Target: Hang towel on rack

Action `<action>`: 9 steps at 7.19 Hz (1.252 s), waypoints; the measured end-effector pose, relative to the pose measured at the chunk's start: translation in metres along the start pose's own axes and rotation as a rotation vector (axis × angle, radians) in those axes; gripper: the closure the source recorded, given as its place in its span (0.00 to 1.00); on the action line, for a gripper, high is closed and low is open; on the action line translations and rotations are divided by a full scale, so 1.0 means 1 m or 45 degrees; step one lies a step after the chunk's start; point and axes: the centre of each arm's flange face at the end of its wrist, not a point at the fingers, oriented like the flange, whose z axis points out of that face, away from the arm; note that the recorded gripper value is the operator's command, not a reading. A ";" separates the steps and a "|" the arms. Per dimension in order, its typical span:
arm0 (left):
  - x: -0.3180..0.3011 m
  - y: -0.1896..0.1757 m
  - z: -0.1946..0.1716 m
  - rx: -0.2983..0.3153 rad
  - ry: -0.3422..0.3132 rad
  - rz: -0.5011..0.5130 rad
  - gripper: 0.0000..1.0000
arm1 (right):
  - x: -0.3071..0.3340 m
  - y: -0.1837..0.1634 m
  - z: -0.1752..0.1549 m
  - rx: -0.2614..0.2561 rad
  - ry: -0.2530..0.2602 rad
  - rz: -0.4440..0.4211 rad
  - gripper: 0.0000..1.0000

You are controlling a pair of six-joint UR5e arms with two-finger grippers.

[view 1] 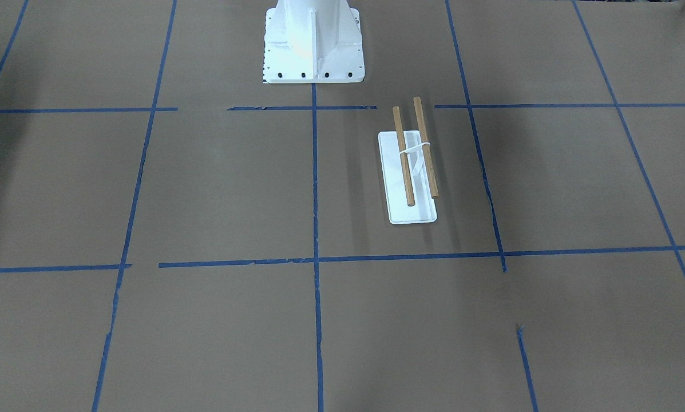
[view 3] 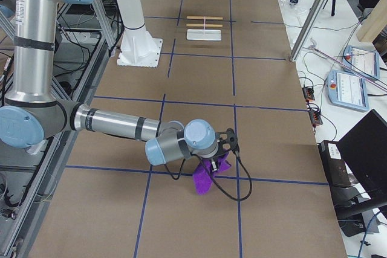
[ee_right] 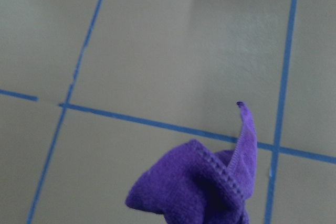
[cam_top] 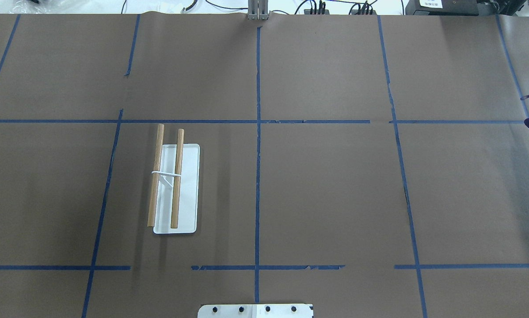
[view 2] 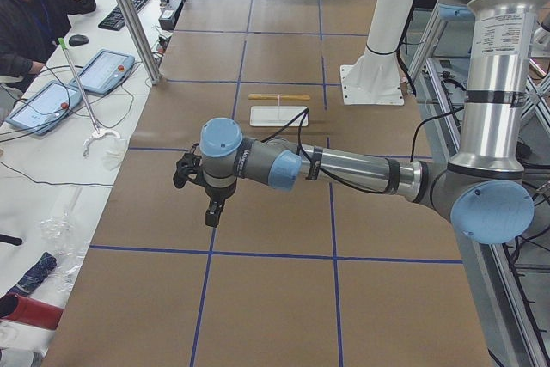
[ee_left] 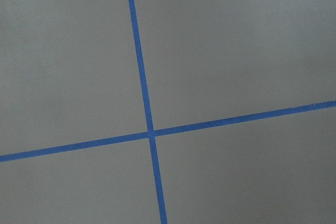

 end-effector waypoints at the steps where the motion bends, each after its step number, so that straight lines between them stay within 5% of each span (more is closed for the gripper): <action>1: 0.019 -0.012 0.001 0.007 0.012 -0.019 0.00 | -0.040 -0.029 -0.015 0.032 -0.036 0.055 1.00; 4: 0.132 -0.055 -0.002 0.042 0.100 -0.100 0.00 | -0.176 -0.093 -0.007 -0.025 -0.224 0.191 1.00; 6: 0.202 -0.068 0.002 0.084 0.200 -0.154 0.00 | -0.276 -0.128 0.010 -0.021 -0.255 0.243 1.00; 7: 0.235 -0.066 0.011 0.110 0.281 -0.191 0.00 | -0.321 -0.134 0.026 0.026 -0.264 0.280 1.00; 9: 0.304 -0.058 0.024 0.107 0.484 -0.378 0.00 | -0.397 -0.116 0.068 0.187 -0.405 0.425 1.00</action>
